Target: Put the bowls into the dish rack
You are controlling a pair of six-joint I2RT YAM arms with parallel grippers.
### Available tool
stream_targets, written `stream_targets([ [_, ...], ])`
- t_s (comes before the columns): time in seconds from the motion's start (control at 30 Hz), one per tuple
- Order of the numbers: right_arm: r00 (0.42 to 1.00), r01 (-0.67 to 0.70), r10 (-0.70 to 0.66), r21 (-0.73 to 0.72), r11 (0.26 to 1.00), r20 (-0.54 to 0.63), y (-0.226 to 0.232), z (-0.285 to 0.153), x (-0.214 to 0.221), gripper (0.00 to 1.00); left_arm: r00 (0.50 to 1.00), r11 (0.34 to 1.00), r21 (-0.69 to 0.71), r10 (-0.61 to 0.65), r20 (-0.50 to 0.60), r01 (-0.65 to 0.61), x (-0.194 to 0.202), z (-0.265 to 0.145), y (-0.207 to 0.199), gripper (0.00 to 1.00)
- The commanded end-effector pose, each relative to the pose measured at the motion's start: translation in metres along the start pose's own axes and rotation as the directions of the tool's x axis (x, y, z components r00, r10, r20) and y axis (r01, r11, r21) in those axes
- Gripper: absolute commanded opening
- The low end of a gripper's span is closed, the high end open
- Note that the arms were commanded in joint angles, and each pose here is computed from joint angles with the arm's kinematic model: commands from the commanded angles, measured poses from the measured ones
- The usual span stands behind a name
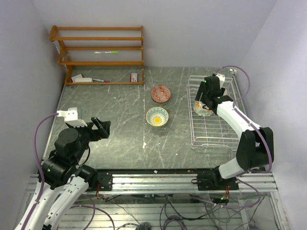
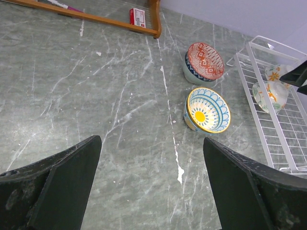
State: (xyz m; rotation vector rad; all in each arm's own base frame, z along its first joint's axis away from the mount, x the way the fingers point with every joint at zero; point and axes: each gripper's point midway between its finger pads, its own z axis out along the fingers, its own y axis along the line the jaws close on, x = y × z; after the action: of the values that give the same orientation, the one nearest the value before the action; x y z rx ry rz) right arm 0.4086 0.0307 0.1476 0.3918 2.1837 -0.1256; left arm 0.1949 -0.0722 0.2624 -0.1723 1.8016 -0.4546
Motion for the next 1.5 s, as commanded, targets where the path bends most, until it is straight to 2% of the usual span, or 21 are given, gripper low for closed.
stream_targets([
  [0.0,1.0,0.009,-0.01,0.039,0.999,0.015,0.002,0.015,-0.008,0.72,0.999,0.999,0.043,0.003,0.032,-0.005,-0.011,-0.003,-0.009,0.98],
  [0.27,0.998,0.058,-0.054,0.142,0.988,-0.028,-0.017,0.026,0.01,0.72,0.999,0.999,0.042,0.0,0.041,-0.001,-0.013,-0.005,-0.009,0.98],
  [0.73,0.999,0.021,-0.012,0.301,0.954,-0.032,-0.067,0.013,0.042,0.7,1.0,0.999,0.05,0.004,0.031,-0.006,-0.011,-0.004,-0.011,0.98],
  [1.07,0.997,-0.078,0.073,0.371,0.925,0.026,-0.1,0.011,0.035,0.69,0.999,0.998,0.056,0.004,0.033,-0.006,-0.011,-0.004,-0.012,0.98],
  [1.47,0.991,-0.134,0.108,0.456,0.88,0.083,-0.125,0.002,0.03,0.68,0.999,0.998,0.06,0.004,0.032,-0.006,-0.011,-0.004,-0.012,0.98],
])
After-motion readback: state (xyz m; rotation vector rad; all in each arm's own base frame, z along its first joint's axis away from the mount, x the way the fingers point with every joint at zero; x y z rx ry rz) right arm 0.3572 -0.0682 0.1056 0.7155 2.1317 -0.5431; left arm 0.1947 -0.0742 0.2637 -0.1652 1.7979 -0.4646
